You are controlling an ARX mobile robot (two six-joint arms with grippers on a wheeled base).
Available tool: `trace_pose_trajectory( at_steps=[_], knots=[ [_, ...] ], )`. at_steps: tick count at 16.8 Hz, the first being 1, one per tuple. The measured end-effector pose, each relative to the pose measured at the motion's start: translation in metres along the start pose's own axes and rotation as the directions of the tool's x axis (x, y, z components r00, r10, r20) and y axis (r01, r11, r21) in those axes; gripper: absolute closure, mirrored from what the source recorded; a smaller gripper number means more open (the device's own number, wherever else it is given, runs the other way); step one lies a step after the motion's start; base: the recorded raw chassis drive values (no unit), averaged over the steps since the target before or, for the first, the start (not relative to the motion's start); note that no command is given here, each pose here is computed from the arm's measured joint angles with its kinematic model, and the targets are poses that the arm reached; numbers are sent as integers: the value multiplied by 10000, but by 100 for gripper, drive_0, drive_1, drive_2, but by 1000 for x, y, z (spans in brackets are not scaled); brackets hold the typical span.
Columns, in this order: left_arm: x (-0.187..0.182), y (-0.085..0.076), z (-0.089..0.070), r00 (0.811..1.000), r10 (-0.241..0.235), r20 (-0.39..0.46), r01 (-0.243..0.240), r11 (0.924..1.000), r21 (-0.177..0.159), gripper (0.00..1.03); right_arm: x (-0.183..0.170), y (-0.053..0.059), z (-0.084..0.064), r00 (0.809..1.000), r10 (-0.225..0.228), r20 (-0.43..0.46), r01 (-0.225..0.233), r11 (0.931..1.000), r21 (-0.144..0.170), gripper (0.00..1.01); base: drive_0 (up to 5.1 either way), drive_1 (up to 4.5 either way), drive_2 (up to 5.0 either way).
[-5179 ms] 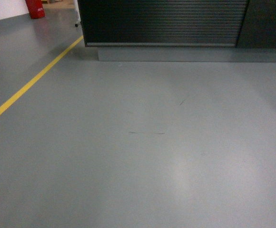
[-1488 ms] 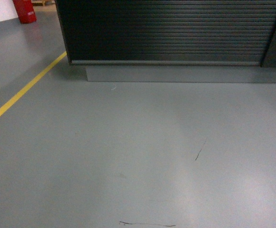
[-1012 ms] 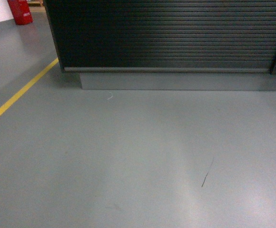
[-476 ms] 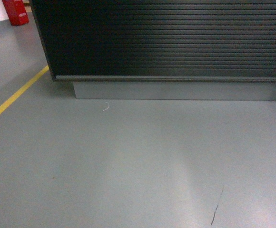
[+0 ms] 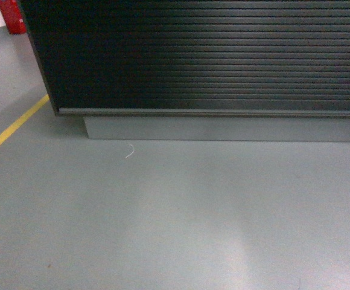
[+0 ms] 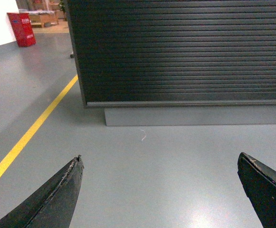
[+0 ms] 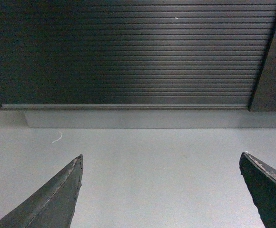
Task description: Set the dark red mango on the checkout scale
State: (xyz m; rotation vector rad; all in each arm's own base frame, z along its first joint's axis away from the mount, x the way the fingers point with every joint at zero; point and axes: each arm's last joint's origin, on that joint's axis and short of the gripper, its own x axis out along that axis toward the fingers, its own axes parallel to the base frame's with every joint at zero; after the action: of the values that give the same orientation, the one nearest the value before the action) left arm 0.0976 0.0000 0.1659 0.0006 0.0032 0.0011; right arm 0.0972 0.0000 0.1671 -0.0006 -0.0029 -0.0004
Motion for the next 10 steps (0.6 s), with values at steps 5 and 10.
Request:
trace_pose_trajectory(
  at_steps=[5,10],
  knots=[
    [0,0,0,10000,-4,11,4,10000,0,5,0,0,0,10000,-8,42,8,10000,0,3,7,412,-397],
    [0,0,0,10000,-15,0,15,10000,0,5,0,0,0,10000,0,-11,0,10000,0,3,7,412,-397]
  ],
)
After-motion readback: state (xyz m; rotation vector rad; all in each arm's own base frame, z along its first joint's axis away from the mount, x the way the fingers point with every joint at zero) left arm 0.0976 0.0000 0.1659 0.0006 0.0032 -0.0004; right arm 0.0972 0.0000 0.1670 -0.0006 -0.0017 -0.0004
